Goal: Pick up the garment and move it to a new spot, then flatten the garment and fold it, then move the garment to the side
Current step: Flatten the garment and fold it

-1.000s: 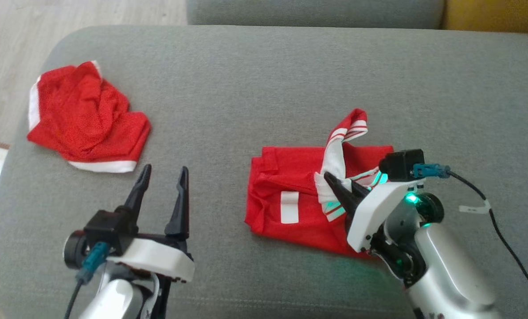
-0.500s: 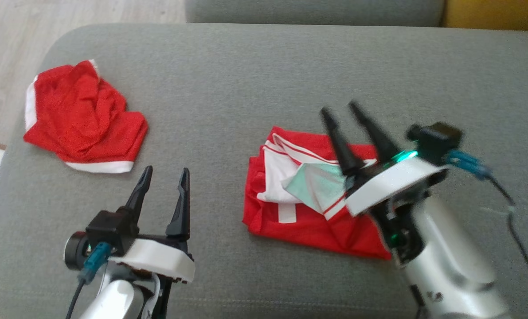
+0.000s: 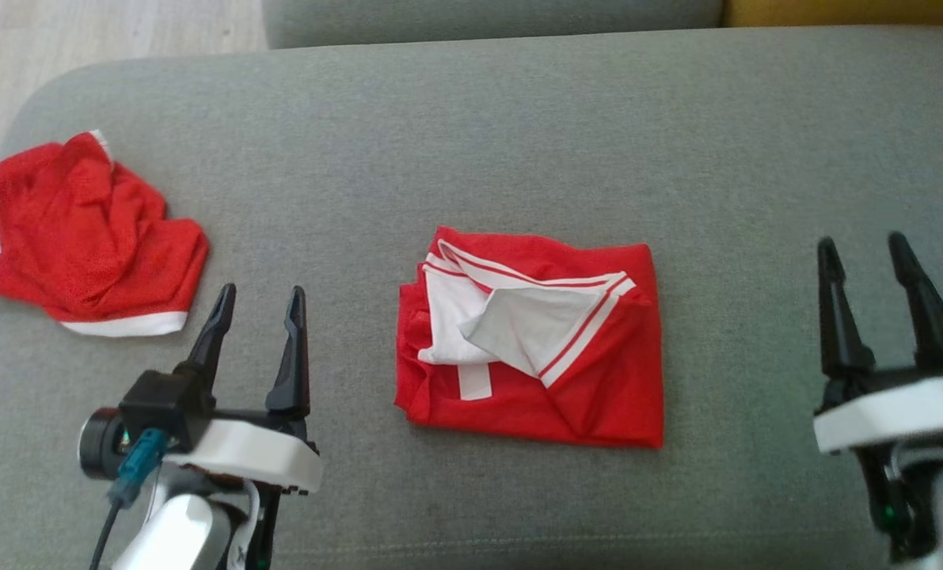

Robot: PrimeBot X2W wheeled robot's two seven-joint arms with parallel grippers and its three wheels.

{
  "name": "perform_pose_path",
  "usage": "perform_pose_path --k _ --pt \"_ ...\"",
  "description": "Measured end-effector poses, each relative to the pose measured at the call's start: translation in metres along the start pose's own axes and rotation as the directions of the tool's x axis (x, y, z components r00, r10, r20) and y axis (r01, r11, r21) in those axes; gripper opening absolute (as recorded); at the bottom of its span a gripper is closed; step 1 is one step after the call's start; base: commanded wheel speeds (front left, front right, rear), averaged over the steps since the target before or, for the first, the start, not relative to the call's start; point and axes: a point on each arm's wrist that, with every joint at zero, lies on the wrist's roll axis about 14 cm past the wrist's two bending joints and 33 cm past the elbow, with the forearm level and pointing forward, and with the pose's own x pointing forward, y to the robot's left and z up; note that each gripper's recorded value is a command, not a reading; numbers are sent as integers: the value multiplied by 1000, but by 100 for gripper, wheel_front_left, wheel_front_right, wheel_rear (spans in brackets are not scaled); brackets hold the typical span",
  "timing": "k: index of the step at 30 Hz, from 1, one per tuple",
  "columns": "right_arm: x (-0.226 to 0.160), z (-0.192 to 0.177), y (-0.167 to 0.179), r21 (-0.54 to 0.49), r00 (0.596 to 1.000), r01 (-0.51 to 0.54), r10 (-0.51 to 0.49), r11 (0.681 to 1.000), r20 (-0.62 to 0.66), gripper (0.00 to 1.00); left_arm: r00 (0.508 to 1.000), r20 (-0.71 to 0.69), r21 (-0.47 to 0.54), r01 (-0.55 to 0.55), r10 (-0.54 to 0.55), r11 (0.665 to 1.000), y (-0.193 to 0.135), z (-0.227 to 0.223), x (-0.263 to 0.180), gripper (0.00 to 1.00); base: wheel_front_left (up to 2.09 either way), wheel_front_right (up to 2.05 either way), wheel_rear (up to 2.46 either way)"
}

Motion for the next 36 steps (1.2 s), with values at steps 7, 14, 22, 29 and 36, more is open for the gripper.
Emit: perform_pose_path --k 7,14,22,29,36 --pt "-22 -10 -1 37 998 37 -35 999 -44 100 1000 -4 13 12 -12 1000 0 -1 3 100 0 0 0" --pt "-24 -11 2 50 998 38 -36 998 -51 100 1000 -2 18 7 -7 1000 1 -1 2 100 0 0 0" --pt "-25 -18 4 54 996 35 -30 998 -84 100 1000 -6 18 5 -5 1000 2 -2 2 100 0 0 0" --pt "-17 -59 17 80 973 -4 22 997 -231 0 1000 -19 27 -4 5 1000 6 -8 4 100 0 0 0" --pt "11 -104 45 112 920 -96 131 989 -369 0 1000 -8 25 -22 22 999 13 -5 9 100 0 0 0"
